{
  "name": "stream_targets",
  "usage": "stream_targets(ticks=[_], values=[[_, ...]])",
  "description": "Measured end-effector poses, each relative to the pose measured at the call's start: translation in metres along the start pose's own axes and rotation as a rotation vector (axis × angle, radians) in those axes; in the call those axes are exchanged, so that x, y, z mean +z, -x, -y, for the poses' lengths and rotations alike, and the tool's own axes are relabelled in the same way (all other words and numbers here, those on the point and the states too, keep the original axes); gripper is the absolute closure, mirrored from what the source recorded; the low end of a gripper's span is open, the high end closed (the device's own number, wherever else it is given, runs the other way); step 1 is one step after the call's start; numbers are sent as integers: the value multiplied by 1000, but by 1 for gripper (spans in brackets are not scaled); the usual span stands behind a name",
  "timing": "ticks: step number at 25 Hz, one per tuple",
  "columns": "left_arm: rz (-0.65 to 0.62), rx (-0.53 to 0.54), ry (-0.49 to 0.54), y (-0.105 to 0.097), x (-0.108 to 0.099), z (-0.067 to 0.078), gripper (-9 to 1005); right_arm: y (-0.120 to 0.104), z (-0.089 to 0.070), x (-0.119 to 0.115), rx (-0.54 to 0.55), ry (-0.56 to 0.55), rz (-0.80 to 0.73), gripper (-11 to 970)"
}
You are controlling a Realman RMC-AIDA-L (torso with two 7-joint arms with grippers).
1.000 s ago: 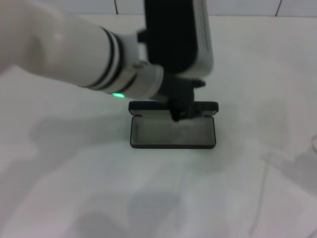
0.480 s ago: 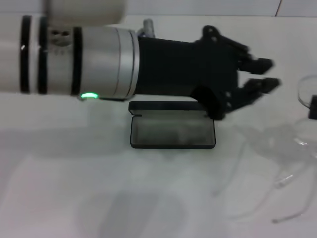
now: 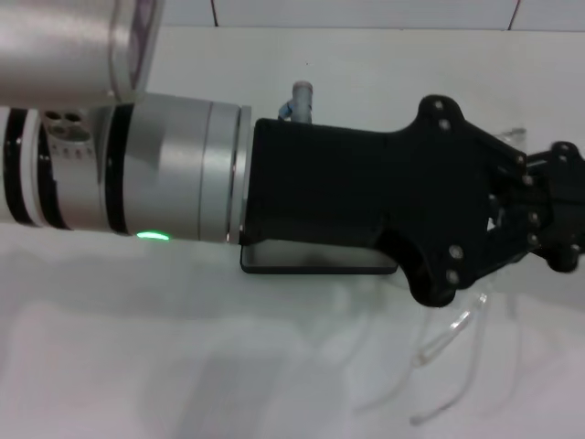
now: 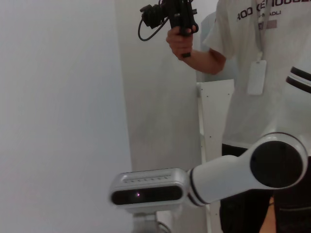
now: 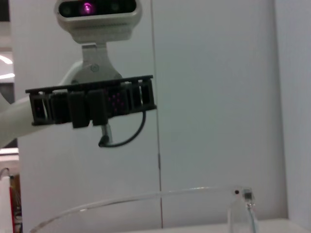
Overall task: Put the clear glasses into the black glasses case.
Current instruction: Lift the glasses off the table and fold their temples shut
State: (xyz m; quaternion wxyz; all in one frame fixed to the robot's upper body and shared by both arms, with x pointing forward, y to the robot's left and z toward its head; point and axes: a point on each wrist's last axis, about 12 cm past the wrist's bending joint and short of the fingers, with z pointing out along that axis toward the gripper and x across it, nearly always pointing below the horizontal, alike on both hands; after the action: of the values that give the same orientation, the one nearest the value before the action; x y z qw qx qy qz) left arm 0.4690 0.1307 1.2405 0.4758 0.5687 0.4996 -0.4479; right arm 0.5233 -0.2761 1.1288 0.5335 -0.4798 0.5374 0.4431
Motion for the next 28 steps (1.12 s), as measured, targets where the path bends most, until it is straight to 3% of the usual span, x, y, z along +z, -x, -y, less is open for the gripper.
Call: stream_targets(ticks=[7, 15, 28], values=[[-1, -40, -12, -15, 1, -7, 954, 6, 5, 16, -24, 34, 55, 838], [16, -51, -10, -30, 1, -15, 954, 8, 3, 20, -32, 58, 78, 838], [153, -59, 10, -58, 0, -25, 954, 11, 0, 27, -43, 88, 127, 838]])
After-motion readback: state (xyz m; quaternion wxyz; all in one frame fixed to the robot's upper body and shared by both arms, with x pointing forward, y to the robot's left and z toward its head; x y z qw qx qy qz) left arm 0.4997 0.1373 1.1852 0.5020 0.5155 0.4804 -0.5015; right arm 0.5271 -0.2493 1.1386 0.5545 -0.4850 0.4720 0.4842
